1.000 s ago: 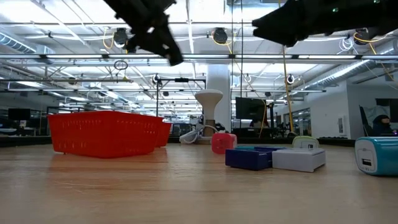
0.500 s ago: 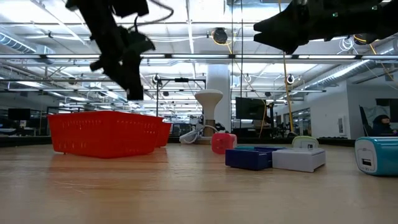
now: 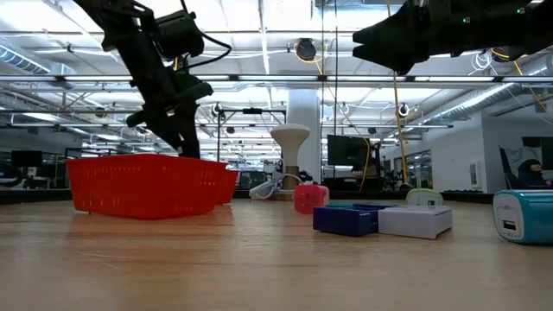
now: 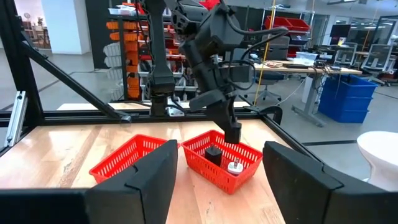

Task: Pick & Place Office items
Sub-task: Put the black charger adapter into the top red basket

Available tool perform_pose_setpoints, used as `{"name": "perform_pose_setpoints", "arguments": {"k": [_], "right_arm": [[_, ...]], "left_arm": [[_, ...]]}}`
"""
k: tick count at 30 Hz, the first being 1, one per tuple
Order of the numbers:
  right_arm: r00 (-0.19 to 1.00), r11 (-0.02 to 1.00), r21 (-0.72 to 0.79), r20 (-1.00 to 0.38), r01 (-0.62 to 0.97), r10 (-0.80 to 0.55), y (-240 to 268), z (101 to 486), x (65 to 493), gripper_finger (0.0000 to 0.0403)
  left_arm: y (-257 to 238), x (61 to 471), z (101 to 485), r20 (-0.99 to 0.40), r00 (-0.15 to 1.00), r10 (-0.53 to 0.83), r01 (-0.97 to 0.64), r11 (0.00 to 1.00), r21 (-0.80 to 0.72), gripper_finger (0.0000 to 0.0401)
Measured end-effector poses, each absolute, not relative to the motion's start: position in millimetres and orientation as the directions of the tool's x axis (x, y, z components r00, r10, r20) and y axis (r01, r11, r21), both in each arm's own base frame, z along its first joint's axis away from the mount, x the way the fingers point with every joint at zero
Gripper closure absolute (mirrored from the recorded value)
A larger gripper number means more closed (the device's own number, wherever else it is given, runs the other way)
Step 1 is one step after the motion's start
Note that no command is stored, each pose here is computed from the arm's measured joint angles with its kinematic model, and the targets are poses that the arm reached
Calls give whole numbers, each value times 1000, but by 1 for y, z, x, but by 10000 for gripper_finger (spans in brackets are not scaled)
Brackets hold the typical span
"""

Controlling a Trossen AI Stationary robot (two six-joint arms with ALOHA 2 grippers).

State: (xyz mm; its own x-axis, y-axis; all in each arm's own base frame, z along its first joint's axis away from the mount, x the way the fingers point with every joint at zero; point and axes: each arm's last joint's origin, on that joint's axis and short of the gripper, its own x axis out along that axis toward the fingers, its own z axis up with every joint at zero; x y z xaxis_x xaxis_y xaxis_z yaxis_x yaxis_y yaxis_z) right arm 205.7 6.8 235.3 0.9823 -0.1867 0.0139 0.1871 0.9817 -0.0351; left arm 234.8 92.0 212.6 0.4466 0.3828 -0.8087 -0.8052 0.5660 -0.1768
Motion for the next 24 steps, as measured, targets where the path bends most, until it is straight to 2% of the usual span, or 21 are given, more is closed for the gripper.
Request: {"name": "perform_pose_setpoints", "arguments": {"k": [11, 24], "right_arm": [[982, 981, -41, 14, 190, -190, 6, 235, 206, 179], [982, 981, -40, 9, 189, -189, 6, 235, 206, 179]], "left_arm": [[90, 236, 212, -804, 446, 394, -805, 569, -168, 256], [94, 256, 177, -850, 372, 374, -827, 549, -120, 256]]}}
